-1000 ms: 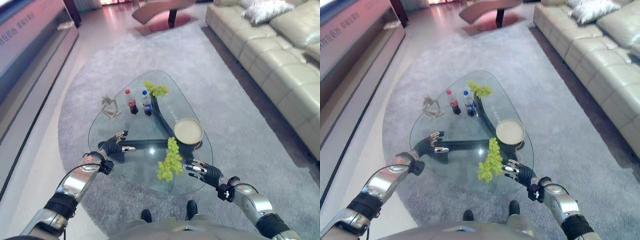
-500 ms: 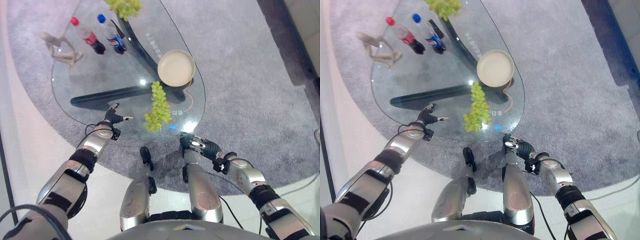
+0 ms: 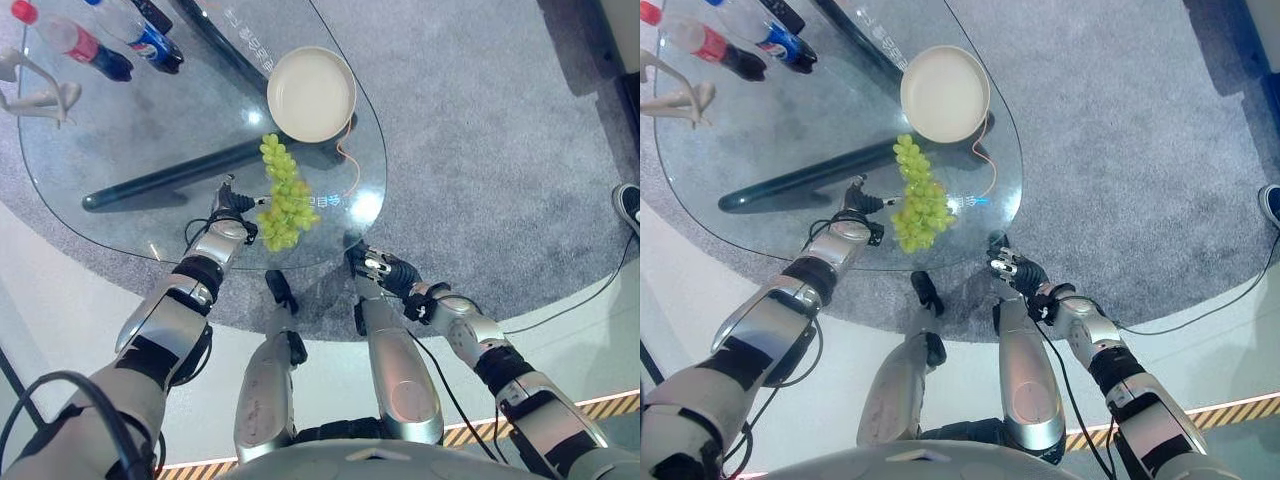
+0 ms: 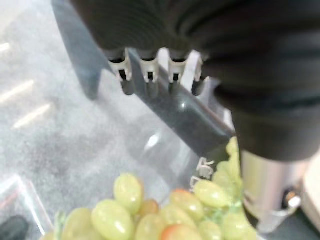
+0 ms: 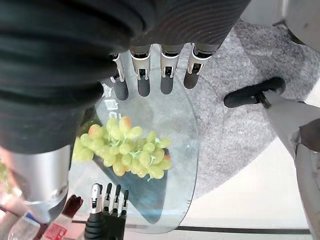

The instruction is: Pick up fruits into the plate

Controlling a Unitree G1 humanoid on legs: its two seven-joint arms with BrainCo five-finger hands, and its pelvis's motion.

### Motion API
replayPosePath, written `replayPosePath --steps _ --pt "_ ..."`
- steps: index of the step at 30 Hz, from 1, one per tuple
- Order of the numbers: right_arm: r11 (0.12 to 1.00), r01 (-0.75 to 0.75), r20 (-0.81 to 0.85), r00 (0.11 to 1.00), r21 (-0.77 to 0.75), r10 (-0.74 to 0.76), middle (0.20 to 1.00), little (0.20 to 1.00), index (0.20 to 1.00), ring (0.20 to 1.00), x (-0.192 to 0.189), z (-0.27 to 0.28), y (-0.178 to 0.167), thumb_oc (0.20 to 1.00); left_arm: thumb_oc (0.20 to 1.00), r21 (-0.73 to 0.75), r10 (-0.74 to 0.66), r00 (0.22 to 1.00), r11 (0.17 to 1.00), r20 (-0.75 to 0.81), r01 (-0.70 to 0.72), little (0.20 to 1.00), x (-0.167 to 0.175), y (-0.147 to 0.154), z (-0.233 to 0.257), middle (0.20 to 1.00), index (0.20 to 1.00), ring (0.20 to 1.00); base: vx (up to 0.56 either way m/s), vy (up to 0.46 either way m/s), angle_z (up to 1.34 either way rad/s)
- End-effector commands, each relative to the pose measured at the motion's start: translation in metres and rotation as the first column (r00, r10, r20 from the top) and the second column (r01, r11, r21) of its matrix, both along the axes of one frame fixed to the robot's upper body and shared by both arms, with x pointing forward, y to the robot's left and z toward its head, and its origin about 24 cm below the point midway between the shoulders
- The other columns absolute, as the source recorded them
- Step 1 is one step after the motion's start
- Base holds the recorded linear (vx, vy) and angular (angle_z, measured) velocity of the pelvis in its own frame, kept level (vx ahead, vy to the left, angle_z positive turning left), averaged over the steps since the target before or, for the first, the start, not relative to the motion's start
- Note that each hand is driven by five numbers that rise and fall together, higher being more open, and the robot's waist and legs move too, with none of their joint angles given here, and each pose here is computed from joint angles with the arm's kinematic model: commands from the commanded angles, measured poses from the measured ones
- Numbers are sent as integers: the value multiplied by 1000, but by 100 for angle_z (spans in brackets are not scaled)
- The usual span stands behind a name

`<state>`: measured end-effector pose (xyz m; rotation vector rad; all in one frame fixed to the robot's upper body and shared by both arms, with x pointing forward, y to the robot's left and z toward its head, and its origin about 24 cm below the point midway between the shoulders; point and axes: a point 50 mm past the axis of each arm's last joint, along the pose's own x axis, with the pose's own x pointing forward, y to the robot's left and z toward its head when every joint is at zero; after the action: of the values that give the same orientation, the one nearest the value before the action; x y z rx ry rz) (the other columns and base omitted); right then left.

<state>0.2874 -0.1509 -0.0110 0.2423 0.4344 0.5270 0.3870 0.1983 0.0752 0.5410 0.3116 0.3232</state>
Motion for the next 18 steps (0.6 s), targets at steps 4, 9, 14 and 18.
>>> replayPosePath --steps 4,9,14,18 --pt "991 -22 34 999 130 17 1000 1000 1000 1000 -5 1 26 1000 1000 58 160 987 986 -18 -159 1000 -2 22 2 1000 1000 1000 -16 -57 -5" --pt "987 -22 59 998 162 13 1000 1000 1000 1000 -4 6 33 1000 1000 47 176 984 984 -35 -174 1000 -3 17 -2 1000 1000 1000 -17 -63 -4" --pt "981 -20 76 997 195 5 1000 1000 1000 1000 -2 11 39 1000 1000 37 188 982 982 -35 -187 1000 -4 10 -6 1000 1000 1000 -19 -60 2" --pt "976 -23 81 997 215 6 1000 1000 1000 1000 -1 13 44 1000 1000 58 185 983 981 -19 -184 1000 -3 7 -4 1000 1000 1000 -19 -45 1"
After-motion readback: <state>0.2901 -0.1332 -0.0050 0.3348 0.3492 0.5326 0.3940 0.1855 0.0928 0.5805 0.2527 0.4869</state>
